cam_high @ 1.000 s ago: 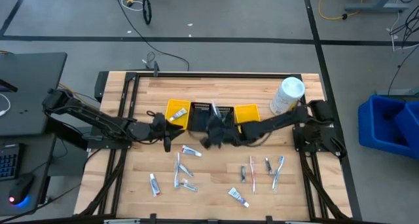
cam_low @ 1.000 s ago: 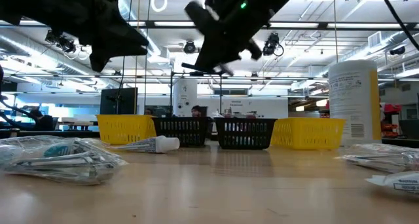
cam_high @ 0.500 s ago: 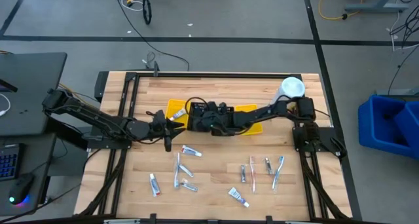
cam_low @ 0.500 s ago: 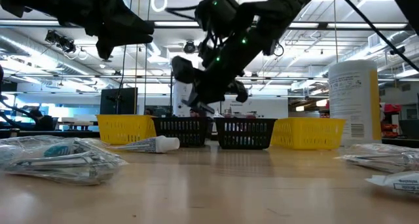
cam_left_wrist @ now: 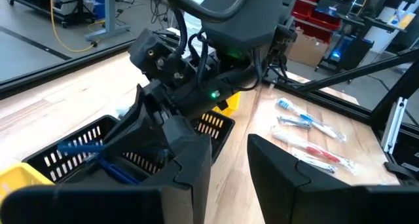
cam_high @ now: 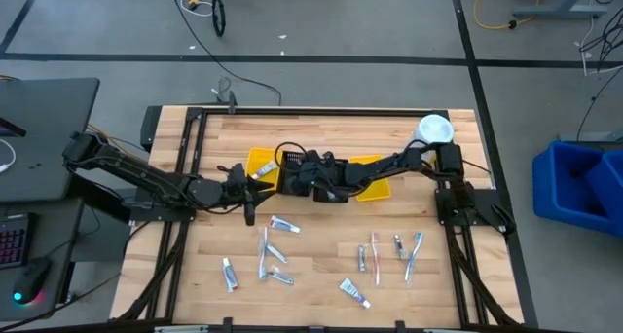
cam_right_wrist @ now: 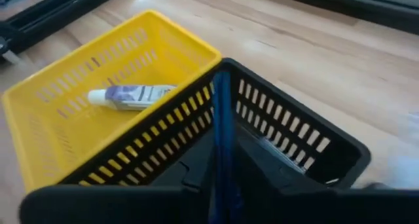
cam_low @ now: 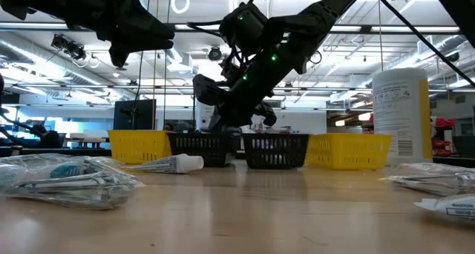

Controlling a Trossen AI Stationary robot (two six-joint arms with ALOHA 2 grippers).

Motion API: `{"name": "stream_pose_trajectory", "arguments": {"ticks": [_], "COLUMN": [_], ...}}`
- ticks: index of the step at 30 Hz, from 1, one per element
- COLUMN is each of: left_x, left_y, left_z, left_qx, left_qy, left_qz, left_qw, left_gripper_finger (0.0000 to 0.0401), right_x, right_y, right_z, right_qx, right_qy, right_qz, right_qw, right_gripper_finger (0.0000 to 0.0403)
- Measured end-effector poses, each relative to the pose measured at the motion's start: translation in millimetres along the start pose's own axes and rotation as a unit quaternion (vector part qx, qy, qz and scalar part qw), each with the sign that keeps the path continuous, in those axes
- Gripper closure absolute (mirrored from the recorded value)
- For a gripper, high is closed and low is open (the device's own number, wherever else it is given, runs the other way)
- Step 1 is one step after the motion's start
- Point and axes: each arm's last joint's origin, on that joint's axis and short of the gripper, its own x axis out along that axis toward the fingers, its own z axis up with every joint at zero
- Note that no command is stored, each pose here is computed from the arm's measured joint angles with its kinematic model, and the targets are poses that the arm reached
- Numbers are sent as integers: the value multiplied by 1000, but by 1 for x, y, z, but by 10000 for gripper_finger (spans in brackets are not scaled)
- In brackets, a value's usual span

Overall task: Pick & Place Travel size toiletries
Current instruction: Put the blue razor into the left black bin, then put the silver nail cutter into the right yellow bin

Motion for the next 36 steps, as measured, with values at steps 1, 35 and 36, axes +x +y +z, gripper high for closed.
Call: {"name": "stream_pose_trajectory", "arguments": {"ticks": [1,35,36], "left_x": [0,0,0], "left_y": [0,-2,-2], "left_z": [0,-2,-2], "left_qx": [0,4,4], "left_qy": [0,23,23], "left_qz": [0,-34,-34], "left_qw": [1000,999,999], "left_gripper_finger": [291,291,291], "right_x": [0,-137,-143], "right_y": [0,47,47], "right_z": [0,-6,-9], "right_qx": [-1,-245,-236], "right_qy": [1,100,122], "right_qz": [0,129,134], "right_qw": [1000,956,955], "right_gripper_finger": [318,145,145]}}
